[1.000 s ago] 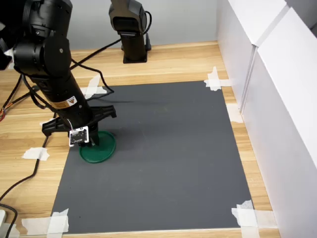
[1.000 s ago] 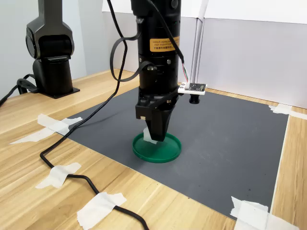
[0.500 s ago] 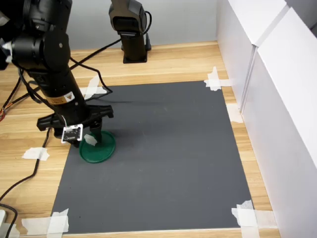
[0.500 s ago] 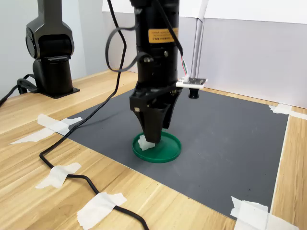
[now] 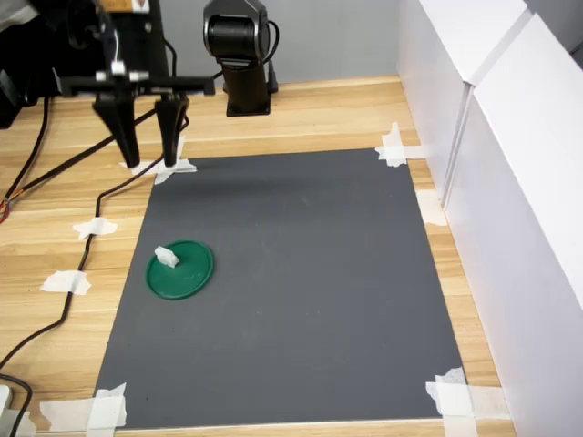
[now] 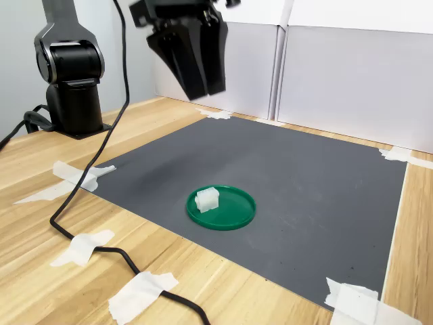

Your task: Grasp a white terminal and put it on the green lid.

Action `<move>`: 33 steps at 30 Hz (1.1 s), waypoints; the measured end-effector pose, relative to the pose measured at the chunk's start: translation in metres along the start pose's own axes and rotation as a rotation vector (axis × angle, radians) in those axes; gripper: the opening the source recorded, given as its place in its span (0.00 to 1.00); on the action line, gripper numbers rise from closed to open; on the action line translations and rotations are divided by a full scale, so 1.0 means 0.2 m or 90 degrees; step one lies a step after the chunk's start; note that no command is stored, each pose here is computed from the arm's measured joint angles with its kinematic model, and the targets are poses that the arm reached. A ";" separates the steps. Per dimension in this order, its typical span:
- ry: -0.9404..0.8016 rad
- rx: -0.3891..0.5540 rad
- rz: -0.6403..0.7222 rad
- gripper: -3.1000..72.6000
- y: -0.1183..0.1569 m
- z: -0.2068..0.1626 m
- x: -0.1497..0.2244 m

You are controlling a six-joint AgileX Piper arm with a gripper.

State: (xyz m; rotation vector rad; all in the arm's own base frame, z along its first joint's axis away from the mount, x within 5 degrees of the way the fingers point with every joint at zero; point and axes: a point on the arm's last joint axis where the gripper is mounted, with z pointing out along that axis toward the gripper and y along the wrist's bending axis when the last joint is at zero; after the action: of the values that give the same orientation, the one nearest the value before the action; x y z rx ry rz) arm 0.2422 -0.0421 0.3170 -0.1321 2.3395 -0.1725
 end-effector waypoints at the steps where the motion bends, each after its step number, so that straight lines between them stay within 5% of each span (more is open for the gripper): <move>1: -0.022 0.007 0.009 0.38 0.01 -0.05 0.03; 4: -0.066 0.018 0.060 0.16 0.04 -0.16 0.12; 8: -0.084 0.019 0.144 0.04 0.09 -0.25 0.28; 21: -0.126 -0.005 0.137 0.02 0.25 -0.32 0.69; 33: -0.156 -0.028 0.119 0.02 0.31 -0.28 0.88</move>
State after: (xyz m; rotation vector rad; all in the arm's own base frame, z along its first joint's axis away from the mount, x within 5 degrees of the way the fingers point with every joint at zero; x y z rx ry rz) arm 0.0756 -0.0022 0.2219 0.0428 2.0984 -0.0112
